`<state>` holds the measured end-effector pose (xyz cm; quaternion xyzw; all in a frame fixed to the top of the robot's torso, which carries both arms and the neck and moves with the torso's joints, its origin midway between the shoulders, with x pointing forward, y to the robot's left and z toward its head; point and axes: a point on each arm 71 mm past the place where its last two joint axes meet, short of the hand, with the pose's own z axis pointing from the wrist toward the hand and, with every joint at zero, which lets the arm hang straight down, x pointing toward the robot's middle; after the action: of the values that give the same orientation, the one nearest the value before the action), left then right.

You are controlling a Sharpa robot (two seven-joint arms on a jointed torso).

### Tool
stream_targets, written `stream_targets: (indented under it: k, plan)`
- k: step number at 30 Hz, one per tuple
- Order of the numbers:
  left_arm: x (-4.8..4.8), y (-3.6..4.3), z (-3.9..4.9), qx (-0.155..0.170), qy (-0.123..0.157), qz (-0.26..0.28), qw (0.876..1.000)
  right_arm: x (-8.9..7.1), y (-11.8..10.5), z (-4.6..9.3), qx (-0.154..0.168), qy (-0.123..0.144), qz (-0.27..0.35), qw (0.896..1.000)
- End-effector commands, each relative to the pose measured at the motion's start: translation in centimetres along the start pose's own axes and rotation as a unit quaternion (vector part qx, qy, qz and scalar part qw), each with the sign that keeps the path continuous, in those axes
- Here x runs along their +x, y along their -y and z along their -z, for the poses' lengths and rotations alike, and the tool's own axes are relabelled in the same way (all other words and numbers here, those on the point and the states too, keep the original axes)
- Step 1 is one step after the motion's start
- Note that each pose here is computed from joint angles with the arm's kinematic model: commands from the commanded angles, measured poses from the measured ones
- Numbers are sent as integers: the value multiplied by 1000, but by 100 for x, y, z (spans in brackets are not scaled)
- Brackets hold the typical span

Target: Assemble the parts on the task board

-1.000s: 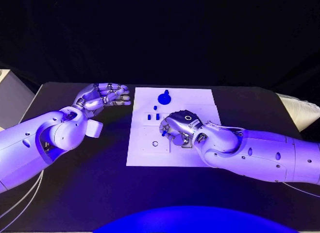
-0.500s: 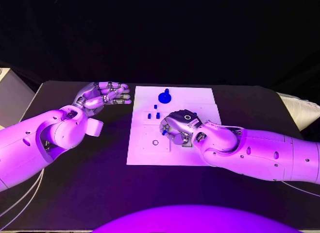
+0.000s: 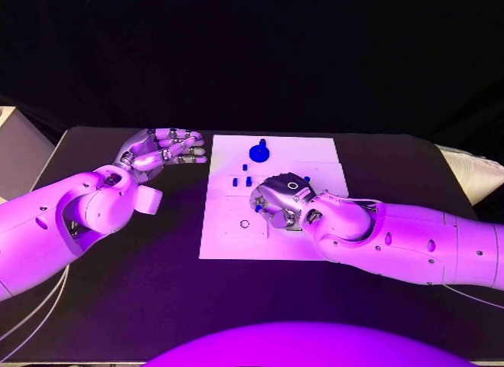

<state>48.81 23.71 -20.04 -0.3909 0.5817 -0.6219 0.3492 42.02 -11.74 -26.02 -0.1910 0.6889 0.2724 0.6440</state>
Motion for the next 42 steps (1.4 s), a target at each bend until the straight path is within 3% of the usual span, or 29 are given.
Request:
stream_targets:
  k: [1,23,42]
  plan:
    - [25,3,-6,3,-7,6,1000,52,-28,6,-9,-15,6,1000]
    - [15,-8,-9,-1,-8,6,1000,62,30,22,9,-13,6,1000]
    - [18,-15,-13,-4,-10,7,1000,-23,83,66,23,31,-5,999]
